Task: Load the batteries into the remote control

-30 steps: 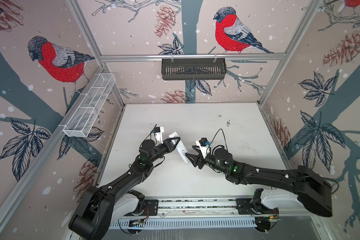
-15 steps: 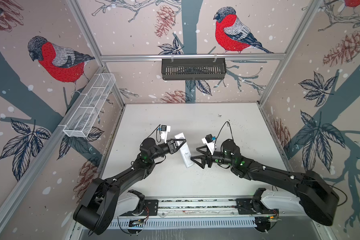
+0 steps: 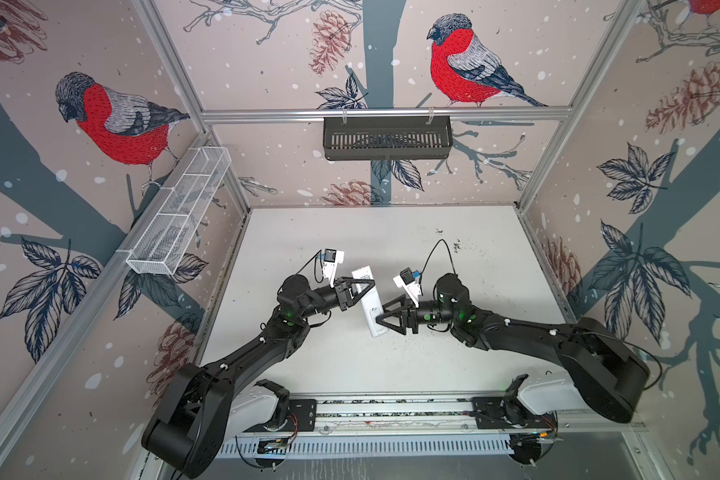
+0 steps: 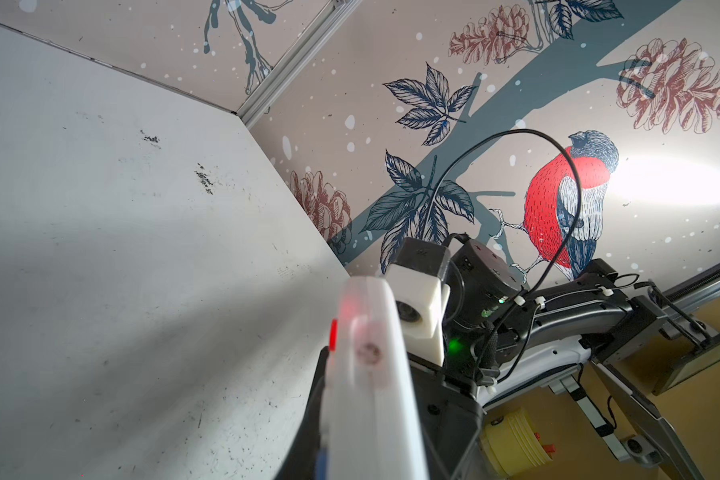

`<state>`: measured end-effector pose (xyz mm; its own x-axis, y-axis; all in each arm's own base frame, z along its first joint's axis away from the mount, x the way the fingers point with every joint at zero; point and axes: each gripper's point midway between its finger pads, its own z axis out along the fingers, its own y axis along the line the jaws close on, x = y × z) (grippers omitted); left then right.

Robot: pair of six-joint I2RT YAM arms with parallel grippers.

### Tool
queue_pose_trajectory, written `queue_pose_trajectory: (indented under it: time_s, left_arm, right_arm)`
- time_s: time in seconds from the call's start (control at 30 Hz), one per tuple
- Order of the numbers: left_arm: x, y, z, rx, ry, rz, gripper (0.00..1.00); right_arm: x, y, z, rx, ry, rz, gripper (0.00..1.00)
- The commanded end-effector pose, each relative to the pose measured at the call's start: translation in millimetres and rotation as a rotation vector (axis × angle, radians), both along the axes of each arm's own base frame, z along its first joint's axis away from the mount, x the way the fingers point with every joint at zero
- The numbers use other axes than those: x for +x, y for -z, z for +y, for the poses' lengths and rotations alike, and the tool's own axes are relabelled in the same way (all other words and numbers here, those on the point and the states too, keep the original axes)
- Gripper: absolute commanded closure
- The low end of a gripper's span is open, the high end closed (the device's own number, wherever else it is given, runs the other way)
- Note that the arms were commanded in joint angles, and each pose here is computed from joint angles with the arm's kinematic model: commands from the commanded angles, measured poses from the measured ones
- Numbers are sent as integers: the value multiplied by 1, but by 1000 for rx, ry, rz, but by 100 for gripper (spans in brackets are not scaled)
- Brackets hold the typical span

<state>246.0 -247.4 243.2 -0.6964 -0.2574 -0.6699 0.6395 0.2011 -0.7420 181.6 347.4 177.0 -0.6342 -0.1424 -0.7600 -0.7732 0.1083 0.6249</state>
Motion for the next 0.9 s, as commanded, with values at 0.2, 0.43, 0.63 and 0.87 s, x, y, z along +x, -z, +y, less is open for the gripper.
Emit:
queue_pose_trajectory:
  time_s: [0.2, 0.43, 0.63, 0.87]
  left_arm:
    - [-5, -13, -1, -2, 21, -70, 100]
    - [-9, -17, -2, -10, 42, -83, 100]
    - [-16, -25, -3, -39, 77, -110, 100]
    - [-22, -30, -4, -61, 98, -129, 100]
  right_arm:
    - [3, -4, 9, 34, -28, 26, 64]
    - [0, -16, 10, 70, -57, 3, 50]
    - [-6, -21, 14, 101, -114, 8, 50]
    - [-19, -23, 17, 120, -180, 20, 51]
